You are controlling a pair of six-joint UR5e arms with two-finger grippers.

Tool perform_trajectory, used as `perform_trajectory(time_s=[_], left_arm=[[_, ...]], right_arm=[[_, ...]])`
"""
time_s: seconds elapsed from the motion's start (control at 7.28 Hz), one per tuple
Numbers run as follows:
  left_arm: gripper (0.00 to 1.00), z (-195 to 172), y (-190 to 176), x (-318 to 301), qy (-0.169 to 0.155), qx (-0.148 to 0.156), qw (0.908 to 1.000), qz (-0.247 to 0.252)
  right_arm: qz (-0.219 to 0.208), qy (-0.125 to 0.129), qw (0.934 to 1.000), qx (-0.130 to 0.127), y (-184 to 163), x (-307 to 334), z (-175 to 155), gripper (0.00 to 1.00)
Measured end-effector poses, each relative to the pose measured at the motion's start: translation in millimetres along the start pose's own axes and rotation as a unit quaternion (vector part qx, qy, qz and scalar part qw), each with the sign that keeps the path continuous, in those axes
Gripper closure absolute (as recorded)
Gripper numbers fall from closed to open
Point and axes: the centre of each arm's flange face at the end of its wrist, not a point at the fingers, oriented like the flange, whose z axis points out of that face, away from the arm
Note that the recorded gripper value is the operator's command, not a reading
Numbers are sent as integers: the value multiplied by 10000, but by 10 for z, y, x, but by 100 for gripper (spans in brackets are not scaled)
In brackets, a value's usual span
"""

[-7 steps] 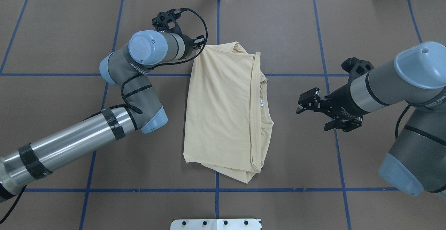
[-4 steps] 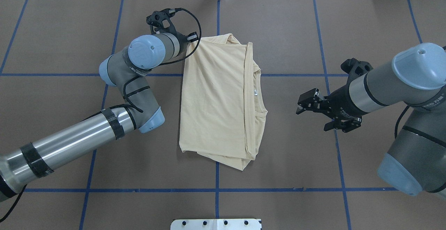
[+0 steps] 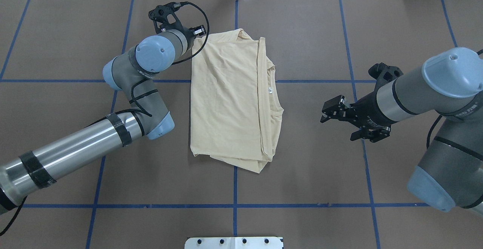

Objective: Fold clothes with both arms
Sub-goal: 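Release the shirt with the left gripper while the right gripper moves to its near edge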

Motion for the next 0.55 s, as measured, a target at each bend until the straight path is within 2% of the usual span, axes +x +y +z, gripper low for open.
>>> perform_trajectory(time_s=[0.27,0.55], left_arm=[[0,-17,-143,-21,44,-251,9996,145],[0,-79,-226,-135,128,-726,9965,407]], right_arm=[[-120,-75,9998,116,84,-141,38,0],[-403,-156,9987,272,377,-337,214,0]])
